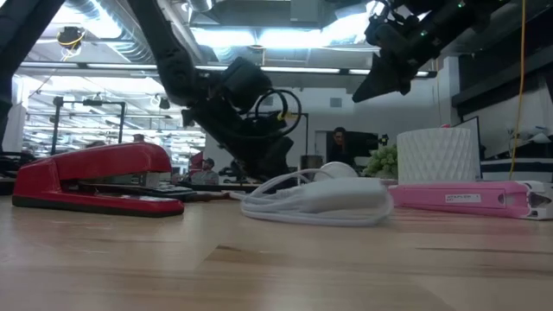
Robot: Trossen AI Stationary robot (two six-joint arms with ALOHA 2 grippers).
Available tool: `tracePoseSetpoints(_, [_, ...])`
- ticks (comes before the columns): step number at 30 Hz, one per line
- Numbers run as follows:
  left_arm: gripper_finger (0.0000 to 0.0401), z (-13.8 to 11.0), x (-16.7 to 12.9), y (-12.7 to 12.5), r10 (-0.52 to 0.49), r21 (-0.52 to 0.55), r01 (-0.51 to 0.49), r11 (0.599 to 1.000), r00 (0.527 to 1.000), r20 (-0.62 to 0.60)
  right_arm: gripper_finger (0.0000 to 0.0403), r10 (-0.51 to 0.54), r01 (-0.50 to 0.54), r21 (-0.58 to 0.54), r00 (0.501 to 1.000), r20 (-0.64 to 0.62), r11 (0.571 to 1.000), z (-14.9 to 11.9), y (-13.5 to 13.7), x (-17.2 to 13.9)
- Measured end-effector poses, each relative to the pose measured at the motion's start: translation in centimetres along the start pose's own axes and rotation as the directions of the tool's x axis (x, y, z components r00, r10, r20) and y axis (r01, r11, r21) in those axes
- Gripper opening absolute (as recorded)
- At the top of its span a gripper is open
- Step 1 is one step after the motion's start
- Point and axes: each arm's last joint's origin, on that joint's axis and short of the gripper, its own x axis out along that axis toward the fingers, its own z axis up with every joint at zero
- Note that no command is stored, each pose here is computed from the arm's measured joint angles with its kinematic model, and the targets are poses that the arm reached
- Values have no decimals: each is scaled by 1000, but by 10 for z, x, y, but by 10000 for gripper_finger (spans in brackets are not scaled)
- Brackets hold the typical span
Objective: Screw lightbulb
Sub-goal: Insert the white lightbulb into the golden lamp
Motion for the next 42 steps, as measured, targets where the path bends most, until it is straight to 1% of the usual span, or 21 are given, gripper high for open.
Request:
tracePoseSetpoints(8, [186, -4, -19, -37, -83, 45, 85, 995, 995, -58, 7, -9, 8, -10, 998, -65, 1000, -6, -1, 0])
tracePoseSetpoints(10, [186, -6, -25, -45, -99, 49, 103, 993, 992, -81, 7, -9, 8, -11, 997, -70, 1000, -7, -1, 0])
tracePoseSetpoints(13, [186, -4, -34, -54, -120, 59, 125, 990, 989, -82, 7, -8, 7, -14, 998, -64, 1000, -6, -1, 0])
tracePoseSetpoints(18, [186, 1, -48, -61, -136, 63, 141, 988, 988, -77, 8, 0, -3, -41, 998, -64, 999, -6, 0, 0])
tracePoseSetpoints(24, [186, 10, -73, -61, -135, 69, 143, 987, 985, -111, 8, 0, -3, -41, 998, -65, 999, -6, 0, 0])
tracePoseSetpoints(27, [186, 10, -83, -64, -137, 80, 148, 986, 982, -130, 8, 1, -3, -41, 998, -61, 999, -6, 0, 0])
tracePoseSetpoints(30, [186, 11, -90, -72, -165, 82, 175, 981, 980, -114, 8, 1, -3, -42, 998, -62, 999, -6, 0, 0])
tracePoseSetpoints(34, [186, 10, -97, -90, -249, 81, 257, 963, 963, -98, 8, 1, -4, -42, 998, -62, 999, -6, 0, 0])
tracePoseSetpoints(37, [186, 8, -100, -104, -292, 107, 299, 948, 954, -69, 8, 2, -4, -41, 998, -58, 999, -6, 0, 0])
tracePoseSetpoints(42, [186, 5, -97, -121, -340, 137, 339, 931, 940, -15, 8, 4, -6, -40, 999, -48, 999, -5, 0, 0])
